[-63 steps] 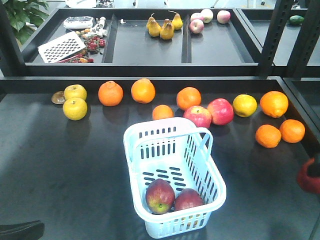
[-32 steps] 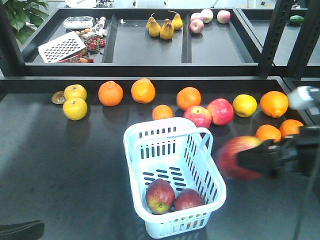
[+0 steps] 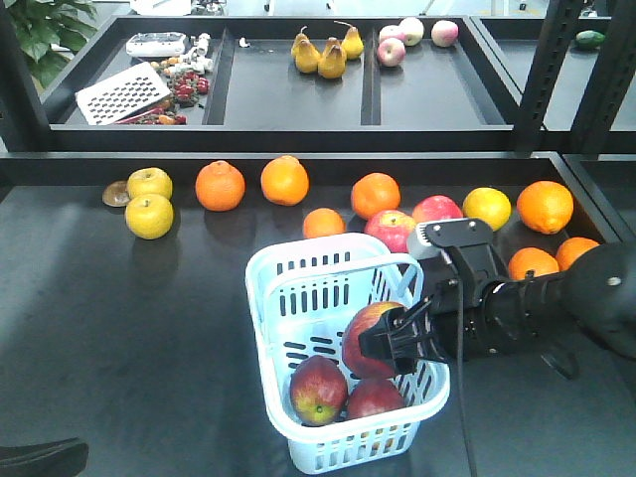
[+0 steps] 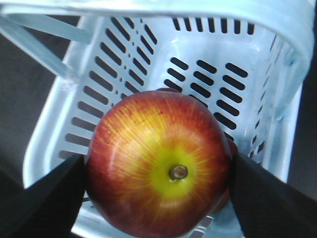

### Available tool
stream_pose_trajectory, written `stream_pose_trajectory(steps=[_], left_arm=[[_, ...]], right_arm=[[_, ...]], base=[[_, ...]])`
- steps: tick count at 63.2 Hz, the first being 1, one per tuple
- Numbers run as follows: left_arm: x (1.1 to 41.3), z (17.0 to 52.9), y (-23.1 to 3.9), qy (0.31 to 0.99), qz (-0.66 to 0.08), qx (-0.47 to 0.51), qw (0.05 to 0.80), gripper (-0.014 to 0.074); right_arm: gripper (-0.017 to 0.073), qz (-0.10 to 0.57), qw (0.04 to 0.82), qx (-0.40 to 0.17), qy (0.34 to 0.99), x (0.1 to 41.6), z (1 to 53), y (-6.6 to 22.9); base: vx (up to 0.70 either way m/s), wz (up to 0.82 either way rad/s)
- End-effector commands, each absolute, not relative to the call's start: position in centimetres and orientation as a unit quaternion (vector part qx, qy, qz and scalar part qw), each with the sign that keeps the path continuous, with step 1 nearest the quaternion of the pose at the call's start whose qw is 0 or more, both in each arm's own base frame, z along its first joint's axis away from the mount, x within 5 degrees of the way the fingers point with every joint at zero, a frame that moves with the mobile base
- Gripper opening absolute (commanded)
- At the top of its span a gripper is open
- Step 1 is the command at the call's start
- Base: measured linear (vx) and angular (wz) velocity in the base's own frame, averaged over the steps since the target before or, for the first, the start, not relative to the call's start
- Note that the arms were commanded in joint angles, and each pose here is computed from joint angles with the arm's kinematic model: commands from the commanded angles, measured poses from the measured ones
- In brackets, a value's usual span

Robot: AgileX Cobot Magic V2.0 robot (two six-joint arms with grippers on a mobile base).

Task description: Pick three apples into basket with both arms

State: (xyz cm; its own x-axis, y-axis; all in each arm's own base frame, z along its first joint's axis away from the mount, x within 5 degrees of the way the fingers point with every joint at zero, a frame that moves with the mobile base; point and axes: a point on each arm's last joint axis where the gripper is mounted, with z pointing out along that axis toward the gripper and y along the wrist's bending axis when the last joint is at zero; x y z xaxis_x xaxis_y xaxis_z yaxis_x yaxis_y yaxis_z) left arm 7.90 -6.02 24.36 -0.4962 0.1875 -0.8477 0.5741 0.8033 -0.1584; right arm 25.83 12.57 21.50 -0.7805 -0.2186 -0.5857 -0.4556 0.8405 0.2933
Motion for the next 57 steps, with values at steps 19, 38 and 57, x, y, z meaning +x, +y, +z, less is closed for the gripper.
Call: stream_pose_trajectory(steps=[19,38,57], left_arm=[[8.3,25.5,-6.0,0.823,-0.225,0.204,0.481,-0.0006],[8.3,25.5,-6.0,0.823,-0.225,0.204,0.481,-0.0006],[8.3,25.5,-6.0,0.823,-0.225,0.204,0.481,-0.0006]], right_arm=[[0.0717,0.209,0.32,-0.188,0.905,26.5,22.9,12.6],[0.0463,0.225,0.311,-0.244,0.891,24.8,24.6,12.6],[-0.001,0.228,0.365,-0.307,0.849,20.2,29.8,11.3]], base=[[0.0,0.0],[0.0,0.0],[0.0,0.0]])
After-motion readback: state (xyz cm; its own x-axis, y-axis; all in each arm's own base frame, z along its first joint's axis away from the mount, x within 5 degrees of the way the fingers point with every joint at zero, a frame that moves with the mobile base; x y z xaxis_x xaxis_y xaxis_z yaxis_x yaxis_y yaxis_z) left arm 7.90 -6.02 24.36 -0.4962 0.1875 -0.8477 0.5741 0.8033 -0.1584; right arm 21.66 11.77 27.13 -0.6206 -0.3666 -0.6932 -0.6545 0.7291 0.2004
